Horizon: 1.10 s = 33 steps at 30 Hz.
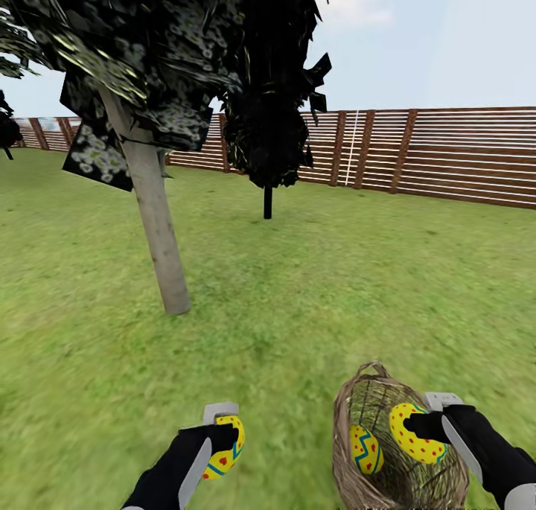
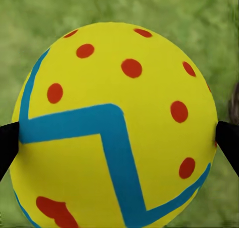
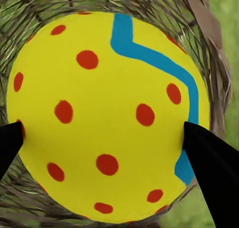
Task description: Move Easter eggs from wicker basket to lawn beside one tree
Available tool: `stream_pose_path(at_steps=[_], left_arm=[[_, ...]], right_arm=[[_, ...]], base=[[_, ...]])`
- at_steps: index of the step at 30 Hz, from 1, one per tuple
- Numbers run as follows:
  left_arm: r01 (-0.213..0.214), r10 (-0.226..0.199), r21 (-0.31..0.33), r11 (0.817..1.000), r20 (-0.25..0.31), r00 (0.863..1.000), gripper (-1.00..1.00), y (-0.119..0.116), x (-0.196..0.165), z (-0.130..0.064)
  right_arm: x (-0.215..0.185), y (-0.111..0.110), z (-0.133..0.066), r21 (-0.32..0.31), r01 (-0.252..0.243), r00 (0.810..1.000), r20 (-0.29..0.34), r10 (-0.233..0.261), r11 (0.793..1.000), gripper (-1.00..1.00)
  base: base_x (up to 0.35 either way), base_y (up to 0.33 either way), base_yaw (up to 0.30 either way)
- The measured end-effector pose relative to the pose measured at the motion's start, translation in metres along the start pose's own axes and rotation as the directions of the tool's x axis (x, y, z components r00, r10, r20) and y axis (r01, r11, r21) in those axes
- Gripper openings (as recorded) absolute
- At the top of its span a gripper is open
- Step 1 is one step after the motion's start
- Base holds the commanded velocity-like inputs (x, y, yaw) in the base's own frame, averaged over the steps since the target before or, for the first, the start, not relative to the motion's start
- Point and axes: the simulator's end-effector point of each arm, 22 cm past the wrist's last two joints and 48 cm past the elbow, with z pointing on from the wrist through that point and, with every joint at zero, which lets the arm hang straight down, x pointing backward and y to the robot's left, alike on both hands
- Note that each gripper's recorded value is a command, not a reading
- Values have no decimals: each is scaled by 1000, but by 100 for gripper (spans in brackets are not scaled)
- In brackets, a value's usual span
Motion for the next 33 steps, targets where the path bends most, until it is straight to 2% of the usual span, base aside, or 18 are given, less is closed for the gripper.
stream_pose_path(at_steps=[1, 3, 8, 9, 11, 13, 23, 33], left_arm=[[-18, 18, 3, 1000, 6, 1000, -100, -5, 0, 0], [-28, 28, 4, 1000, 13, 1000, -100, -6, 0, 0], [-12, 12, 5, 1000, 18, 1000, -100, -2, -3, 0], [19, -19, -9, 1000, 19, 1000, -100, 13, -6, 0], [115, -114, -43, 992, 39, 993, -100, 63, -19, -3], [151, -151, -1, 989, 30, 988, -100, 73, -26, -8], [157, -158, 11, 987, 31, 987, -100, 71, -28, -9], [157, -157, 8, 988, 26, 987, -100, 73, -27, -8]], right_arm=[[0, 0, 0, 2, 0, 1000, 0, 0, 1000, -100], [0, -1, 0, 6, 0, 1000, 0, 0, 1000, -100], [0, -2, 0, 8, 0, 1000, 1, 0, 1000, -100], [0, -2, 0, 8, 0, 1000, 0, 0, 1000, -100], [0, -2, 0, 8, 0, 1000, 0, 0, 1000, -100], [-1, -3, 0, 10, -1, 1000, 1, 1, 1000, -100], [0, -3, 0, 9, 0, 1000, -1, 0, 1000, -100], [1, 0, 1, 7, 5, 1000, -2, -5, 1000, -100]], base=[[-42, -302, 0], [-12, -326, 0], [-6, -335, 0], [-53, -336, 0], [-59, -336, 0], [-14, -336, 0], [-18, -329, 0], [-287, -21, 0]])
